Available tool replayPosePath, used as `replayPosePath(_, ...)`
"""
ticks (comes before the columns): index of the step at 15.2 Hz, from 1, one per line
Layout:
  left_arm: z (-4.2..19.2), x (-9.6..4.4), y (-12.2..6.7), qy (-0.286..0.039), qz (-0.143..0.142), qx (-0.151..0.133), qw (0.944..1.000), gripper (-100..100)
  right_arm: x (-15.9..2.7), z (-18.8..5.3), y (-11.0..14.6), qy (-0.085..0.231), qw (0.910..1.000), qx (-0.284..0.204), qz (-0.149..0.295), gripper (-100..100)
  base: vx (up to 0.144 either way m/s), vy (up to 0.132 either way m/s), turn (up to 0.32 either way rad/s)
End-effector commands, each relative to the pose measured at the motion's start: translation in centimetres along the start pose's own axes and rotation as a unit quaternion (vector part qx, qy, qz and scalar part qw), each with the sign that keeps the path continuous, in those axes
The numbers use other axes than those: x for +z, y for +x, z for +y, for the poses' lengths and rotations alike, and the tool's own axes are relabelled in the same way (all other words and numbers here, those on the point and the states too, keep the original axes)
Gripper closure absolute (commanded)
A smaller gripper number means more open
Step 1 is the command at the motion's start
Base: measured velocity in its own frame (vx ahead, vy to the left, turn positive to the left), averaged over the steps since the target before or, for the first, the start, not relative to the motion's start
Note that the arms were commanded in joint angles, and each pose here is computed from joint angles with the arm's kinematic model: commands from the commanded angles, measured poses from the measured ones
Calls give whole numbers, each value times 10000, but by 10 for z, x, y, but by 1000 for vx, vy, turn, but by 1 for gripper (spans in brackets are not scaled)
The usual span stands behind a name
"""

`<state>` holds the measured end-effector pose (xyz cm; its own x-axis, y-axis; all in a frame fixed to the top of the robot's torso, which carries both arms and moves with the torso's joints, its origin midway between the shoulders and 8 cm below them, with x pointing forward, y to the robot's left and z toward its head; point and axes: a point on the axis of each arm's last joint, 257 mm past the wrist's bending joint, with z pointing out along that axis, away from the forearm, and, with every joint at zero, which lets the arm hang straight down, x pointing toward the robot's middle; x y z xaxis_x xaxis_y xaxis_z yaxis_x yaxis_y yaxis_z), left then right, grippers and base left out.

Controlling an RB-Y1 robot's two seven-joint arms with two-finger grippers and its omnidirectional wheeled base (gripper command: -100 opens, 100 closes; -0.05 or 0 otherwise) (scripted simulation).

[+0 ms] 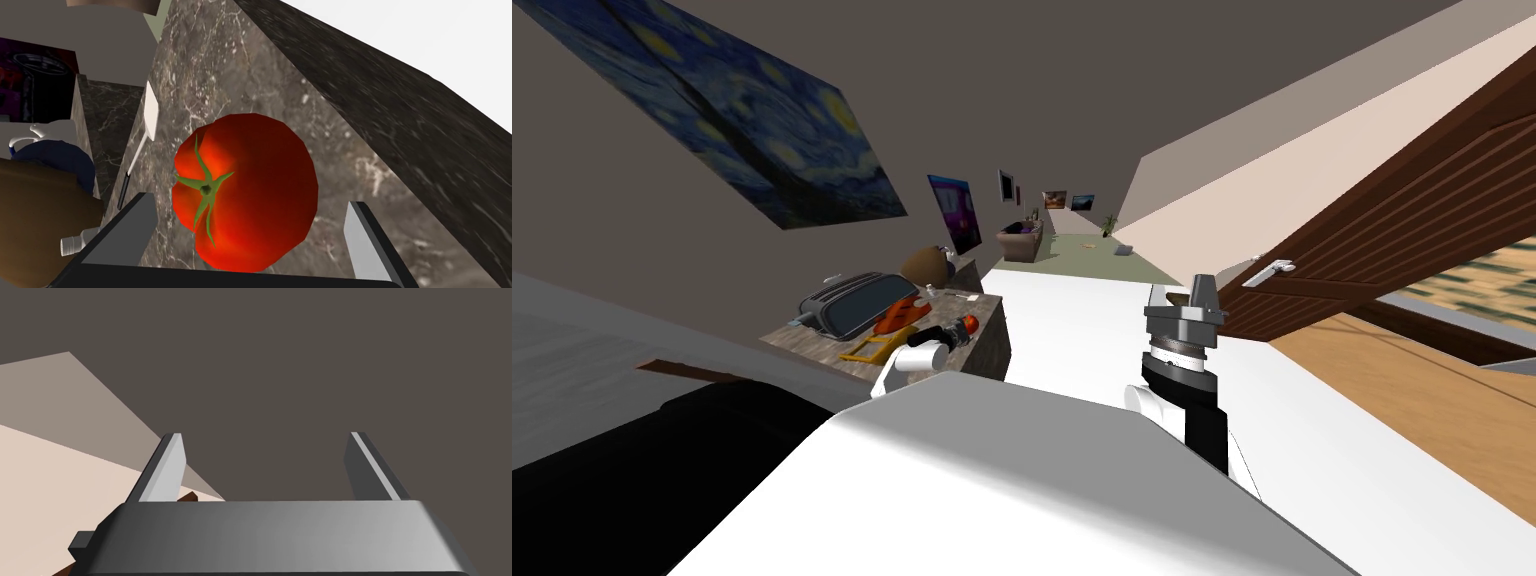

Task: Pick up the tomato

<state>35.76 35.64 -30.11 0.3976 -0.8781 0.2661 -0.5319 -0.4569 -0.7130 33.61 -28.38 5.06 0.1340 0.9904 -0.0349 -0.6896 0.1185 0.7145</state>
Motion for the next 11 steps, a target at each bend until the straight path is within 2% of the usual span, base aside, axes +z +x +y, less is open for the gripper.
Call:
replayPosePath(1,1,7,-1,17,1,2,10000,-100,0,0,0,0,10000,0,0,0,39,7,-8)
replayPosePath(2,2,10,-2,19,-1,3,10000,-100,0,0,0,0,10000,0,0,0,48,7,-8)
replayPosePath(3,2,6,-1,8,-2,0,10000,-100,0,0,0,0,10000,0,0,0,31,3,-4)
replayPosePath(4,2,7,-1,15,0,2,10000,100,0,0,0,0,10000,0,0,0,11,1,0)
replayPosePath(8,2,7,-1,13,0,7,10000,100,0,0,0,0,10000,0,0,0,0,0,0)
replayPosePath(11,-2,-6,1,9,8,5,10000,100,0,0,0,0,10000,0,0,0,-35,-10,11)
